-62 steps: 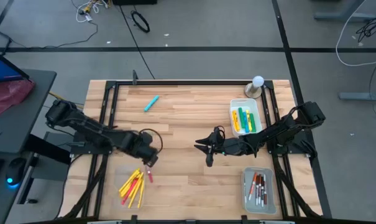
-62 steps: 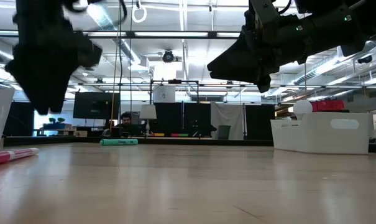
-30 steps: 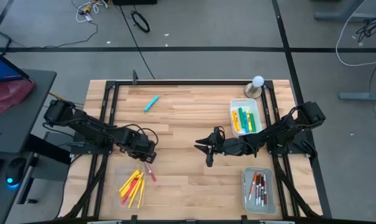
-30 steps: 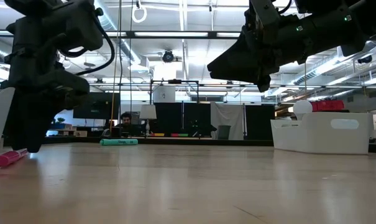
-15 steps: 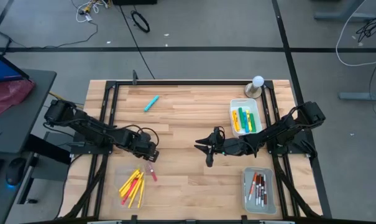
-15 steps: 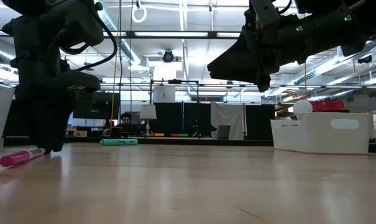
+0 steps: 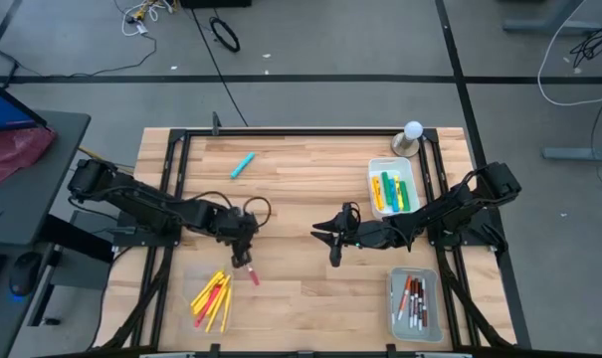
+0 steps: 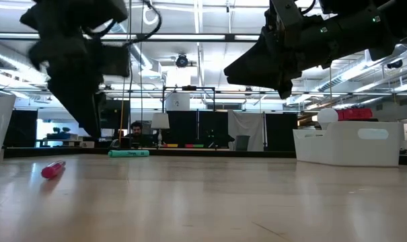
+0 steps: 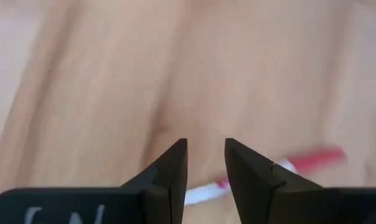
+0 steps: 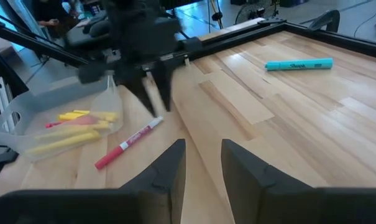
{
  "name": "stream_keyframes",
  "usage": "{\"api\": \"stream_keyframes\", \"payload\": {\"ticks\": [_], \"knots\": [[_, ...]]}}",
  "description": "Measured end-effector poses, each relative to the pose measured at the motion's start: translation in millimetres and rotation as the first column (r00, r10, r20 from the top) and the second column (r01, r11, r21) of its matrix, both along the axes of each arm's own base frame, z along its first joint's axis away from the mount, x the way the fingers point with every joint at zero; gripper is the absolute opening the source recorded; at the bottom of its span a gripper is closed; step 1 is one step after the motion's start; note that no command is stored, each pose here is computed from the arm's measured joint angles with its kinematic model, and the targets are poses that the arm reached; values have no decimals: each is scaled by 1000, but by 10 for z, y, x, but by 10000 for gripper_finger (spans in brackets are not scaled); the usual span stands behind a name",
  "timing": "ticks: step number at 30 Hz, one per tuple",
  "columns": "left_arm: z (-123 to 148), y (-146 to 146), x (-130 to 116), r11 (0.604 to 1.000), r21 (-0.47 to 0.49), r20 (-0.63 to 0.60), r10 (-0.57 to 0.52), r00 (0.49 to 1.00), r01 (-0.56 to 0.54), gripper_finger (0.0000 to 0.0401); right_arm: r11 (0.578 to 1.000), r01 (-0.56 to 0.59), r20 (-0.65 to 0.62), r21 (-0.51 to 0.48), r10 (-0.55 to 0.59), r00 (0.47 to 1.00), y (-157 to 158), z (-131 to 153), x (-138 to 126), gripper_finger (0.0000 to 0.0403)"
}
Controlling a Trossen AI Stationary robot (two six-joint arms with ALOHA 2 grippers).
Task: Pick & Place Markers
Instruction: Put the pink marker into the gray bin
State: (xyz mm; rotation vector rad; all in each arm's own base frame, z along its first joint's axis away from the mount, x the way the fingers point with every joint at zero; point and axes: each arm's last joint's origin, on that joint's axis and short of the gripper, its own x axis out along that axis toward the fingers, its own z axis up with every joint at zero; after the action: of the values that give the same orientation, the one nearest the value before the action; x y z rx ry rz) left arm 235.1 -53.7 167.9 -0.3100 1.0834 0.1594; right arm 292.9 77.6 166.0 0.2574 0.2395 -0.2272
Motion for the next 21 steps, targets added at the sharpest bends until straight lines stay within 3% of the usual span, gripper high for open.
{"api": "stream_keyframes", "payload": {"ticks": [3,7,17,21], "knots": [[79,-96,35,964,64,24,-261,965,259,112,1000,2,2,7,-2,1000,0,2,1,103],[43,-206,2,882,147,-18,-450,893,448,113,1000,2,3,9,-2,1000,0,2,1,103],[-113,-361,131,775,215,-14,-606,795,594,113,1000,24,20,14,-25,999,-63,17,22,103],[-167,-328,172,752,272,-23,-618,786,600,113,999,32,27,31,-33,999,-68,21,24,103]]}}
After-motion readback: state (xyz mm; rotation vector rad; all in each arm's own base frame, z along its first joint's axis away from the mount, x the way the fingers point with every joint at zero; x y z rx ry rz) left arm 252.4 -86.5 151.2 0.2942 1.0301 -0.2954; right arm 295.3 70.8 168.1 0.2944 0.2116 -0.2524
